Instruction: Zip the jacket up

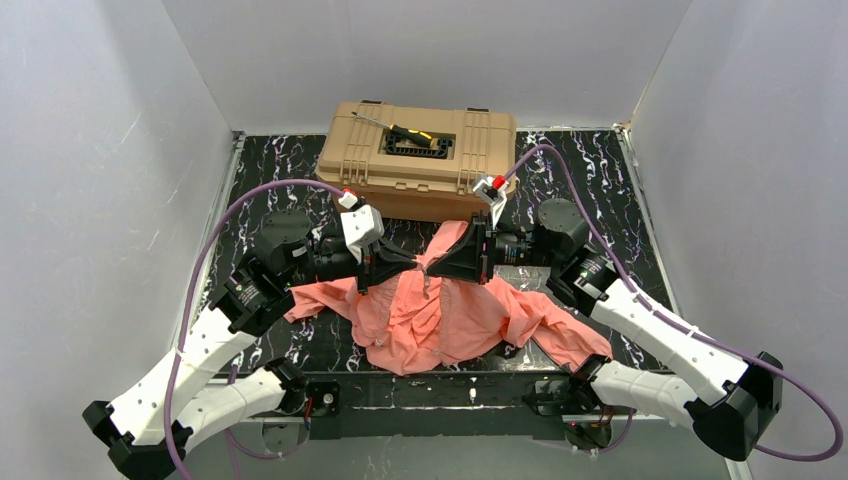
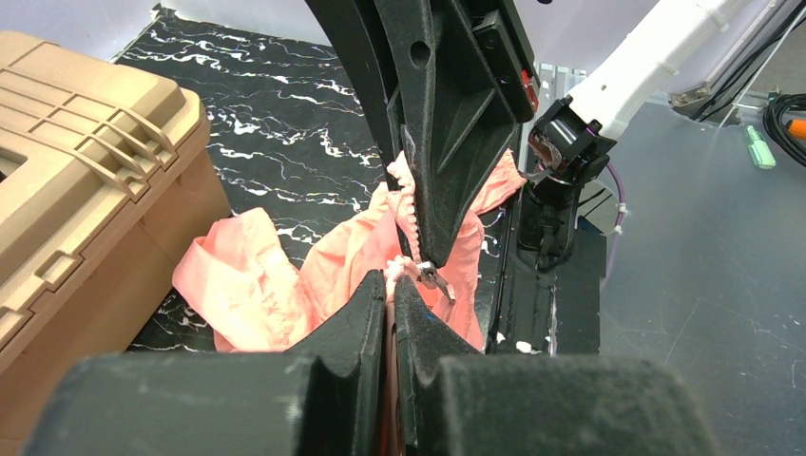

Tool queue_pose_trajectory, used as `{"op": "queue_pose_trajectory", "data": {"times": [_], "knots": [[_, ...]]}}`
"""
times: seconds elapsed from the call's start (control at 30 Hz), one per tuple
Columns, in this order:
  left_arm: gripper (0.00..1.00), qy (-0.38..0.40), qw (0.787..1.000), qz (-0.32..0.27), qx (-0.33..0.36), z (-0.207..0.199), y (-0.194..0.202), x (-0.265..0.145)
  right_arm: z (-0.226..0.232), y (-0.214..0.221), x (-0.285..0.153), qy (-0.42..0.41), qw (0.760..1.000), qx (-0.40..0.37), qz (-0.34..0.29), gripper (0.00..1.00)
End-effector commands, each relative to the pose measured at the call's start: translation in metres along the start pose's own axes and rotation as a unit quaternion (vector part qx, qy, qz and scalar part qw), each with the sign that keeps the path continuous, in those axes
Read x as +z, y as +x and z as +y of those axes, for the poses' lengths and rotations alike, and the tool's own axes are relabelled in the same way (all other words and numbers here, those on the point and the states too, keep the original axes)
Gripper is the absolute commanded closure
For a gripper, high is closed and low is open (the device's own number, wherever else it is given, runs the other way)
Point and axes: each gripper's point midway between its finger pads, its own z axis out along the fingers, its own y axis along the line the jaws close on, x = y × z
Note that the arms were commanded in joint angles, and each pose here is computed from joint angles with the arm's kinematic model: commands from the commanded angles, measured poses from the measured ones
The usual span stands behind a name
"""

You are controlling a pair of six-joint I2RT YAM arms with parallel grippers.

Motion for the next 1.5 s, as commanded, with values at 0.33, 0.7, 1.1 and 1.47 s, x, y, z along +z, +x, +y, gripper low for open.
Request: {"op": "queue_pose_trajectory", "data": {"times": [0.33,0.7,1.1,1.47], "knots": [[1.00,0.021,1.000,-0.011,0.009,-0.008,-0.013,-0.003,0.021,-0.023,0.000,-0.026,0.999,-0.038,-0.023,0.99],[1.00,0.039,0.999,-0.003,0.004,-0.012,-0.011,0.000,0.026,-0.029,-0.005,-0.019,0.997,-0.055,-0.042,0.99],[1.00,0.038,0.999,-0.007,0.005,-0.012,-0.013,-0.001,0.021,-0.041,-0.005,-0.001,0.995,-0.068,-0.069,0.99],[1.00,-0.006,1.000,-0.024,0.001,0.001,-0.021,-0.001,0.019,-0.053,0.000,-0.005,0.991,-0.087,-0.097,0.99]]}}
